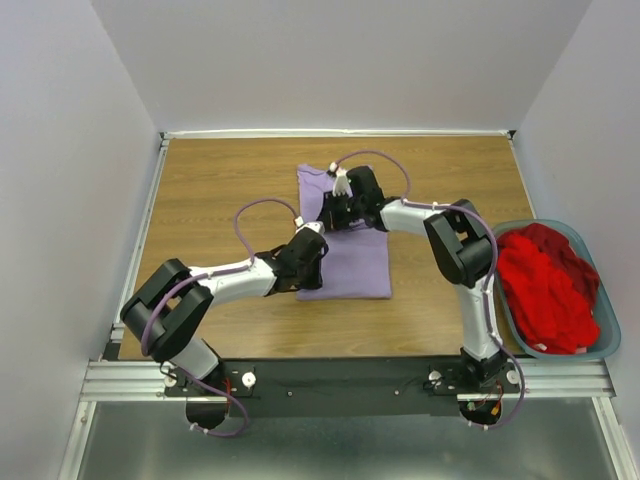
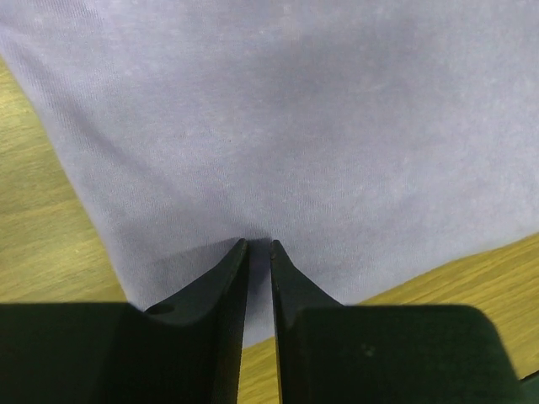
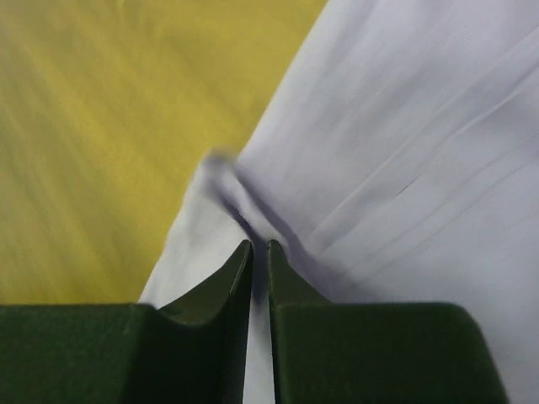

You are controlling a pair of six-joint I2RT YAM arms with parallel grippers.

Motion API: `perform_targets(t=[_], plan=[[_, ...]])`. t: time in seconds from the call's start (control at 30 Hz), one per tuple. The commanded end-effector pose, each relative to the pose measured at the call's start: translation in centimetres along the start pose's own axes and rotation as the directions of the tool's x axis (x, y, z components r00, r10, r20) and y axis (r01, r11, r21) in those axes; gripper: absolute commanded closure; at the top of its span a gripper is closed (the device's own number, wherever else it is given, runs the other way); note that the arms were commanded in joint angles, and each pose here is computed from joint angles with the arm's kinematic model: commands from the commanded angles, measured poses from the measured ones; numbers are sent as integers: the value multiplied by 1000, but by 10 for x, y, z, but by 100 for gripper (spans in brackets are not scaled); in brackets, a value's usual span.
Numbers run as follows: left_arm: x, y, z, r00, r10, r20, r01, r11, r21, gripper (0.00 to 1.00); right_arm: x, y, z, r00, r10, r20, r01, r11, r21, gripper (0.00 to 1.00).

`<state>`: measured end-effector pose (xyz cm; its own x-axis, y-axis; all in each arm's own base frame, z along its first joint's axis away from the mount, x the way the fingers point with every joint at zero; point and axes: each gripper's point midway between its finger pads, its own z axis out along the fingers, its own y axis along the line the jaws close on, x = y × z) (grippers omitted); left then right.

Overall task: Fold and stack the t-shirts
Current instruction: Fold the tshirt

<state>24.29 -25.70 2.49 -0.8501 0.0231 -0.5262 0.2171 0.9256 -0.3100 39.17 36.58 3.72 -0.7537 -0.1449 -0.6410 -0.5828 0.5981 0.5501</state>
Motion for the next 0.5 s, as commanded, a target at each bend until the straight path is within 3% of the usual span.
perform_targets(t=[0.0, 0.03, 0.23, 0.47], plan=[[39, 13, -8, 993, 3, -118, -7, 999, -34, 76, -61, -58, 1, 989, -9, 150, -11, 991, 133, 81], [39, 12, -9, 993, 2, -114, -5, 999, -32, 76, -88, -58, -2, 980, -11, 199, -16, 991, 131, 81], [30, 10, -17, 997, -14, -80, 12, 999, -31, 73, -127, -47, -34, 966, 13, 257, -35, 996, 79, 75], [-21, -5, -53, 992, -59, 108, 58, 998, 6, 53, -75, 9, -94, 978, 94, 186, -88, 995, -37, 72]])
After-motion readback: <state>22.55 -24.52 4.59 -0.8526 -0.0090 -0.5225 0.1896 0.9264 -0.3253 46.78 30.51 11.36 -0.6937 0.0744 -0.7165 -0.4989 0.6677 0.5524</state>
